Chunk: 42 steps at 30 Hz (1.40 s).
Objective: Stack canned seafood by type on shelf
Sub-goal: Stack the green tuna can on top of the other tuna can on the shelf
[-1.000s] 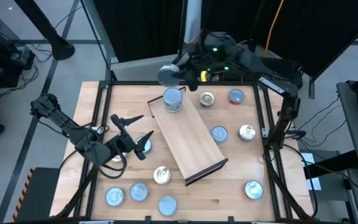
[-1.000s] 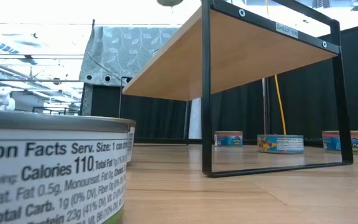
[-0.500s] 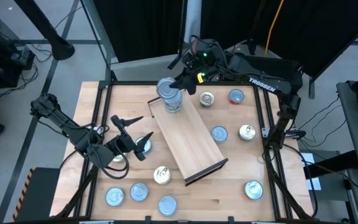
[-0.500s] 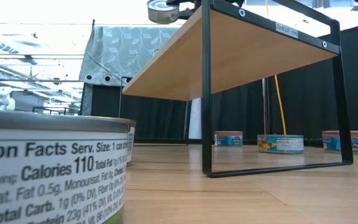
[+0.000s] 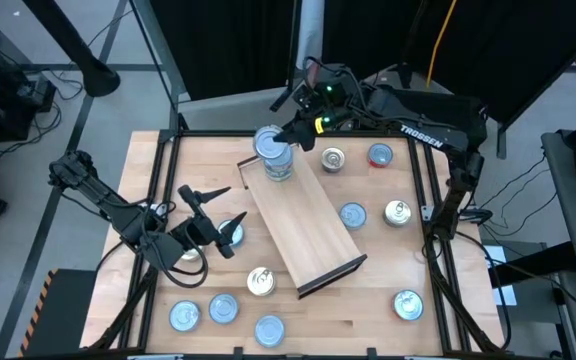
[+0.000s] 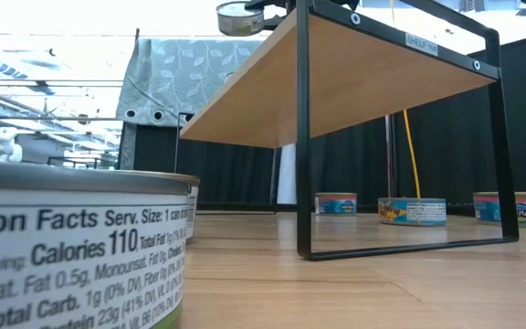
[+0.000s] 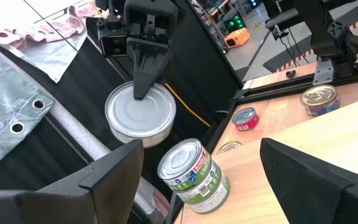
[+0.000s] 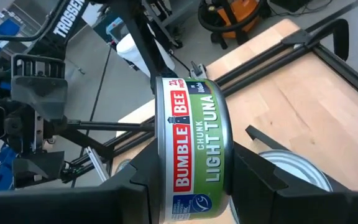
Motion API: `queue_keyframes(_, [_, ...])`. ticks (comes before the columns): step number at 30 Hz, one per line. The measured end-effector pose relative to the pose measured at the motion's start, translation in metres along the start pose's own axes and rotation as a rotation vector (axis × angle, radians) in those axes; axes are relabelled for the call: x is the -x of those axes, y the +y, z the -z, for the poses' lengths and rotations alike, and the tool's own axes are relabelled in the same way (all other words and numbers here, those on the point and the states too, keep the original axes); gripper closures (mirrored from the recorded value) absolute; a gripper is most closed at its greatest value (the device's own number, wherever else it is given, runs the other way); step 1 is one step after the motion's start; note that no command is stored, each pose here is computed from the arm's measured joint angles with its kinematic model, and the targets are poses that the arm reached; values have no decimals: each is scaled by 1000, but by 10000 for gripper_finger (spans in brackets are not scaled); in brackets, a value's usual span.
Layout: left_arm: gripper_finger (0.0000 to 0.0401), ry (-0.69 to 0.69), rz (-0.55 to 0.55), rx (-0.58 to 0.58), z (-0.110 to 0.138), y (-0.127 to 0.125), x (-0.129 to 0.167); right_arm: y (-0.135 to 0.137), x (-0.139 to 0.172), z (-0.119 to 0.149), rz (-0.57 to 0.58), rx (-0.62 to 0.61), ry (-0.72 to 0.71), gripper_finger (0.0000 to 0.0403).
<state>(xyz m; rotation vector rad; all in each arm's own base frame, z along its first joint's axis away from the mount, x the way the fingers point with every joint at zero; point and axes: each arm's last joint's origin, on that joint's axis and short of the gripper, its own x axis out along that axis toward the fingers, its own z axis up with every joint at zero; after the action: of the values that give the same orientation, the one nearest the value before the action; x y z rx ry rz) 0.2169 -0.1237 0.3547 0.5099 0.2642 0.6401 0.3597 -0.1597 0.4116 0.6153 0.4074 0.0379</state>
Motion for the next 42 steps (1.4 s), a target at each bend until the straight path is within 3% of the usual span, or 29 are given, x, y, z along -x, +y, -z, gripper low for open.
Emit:
queue_keyframes(9, [79, 2, 1, -6, 1, 0, 0, -6, 2, 5, 57, -11, 45, 273])
queue_keyframes(22, [79, -1, 11, -4, 0, -1, 0, -41, -16, 23, 108, -52, 48, 273])
queue_keyframes(28, [79, -1, 11, -5, 0, -1, 0, -44, -17, 24, 105, -51, 42, 272])
queue_keyframes(42, [79, -1, 12, -4, 0, -1, 0, -44, -17, 28, 131, -33, 70, 208])
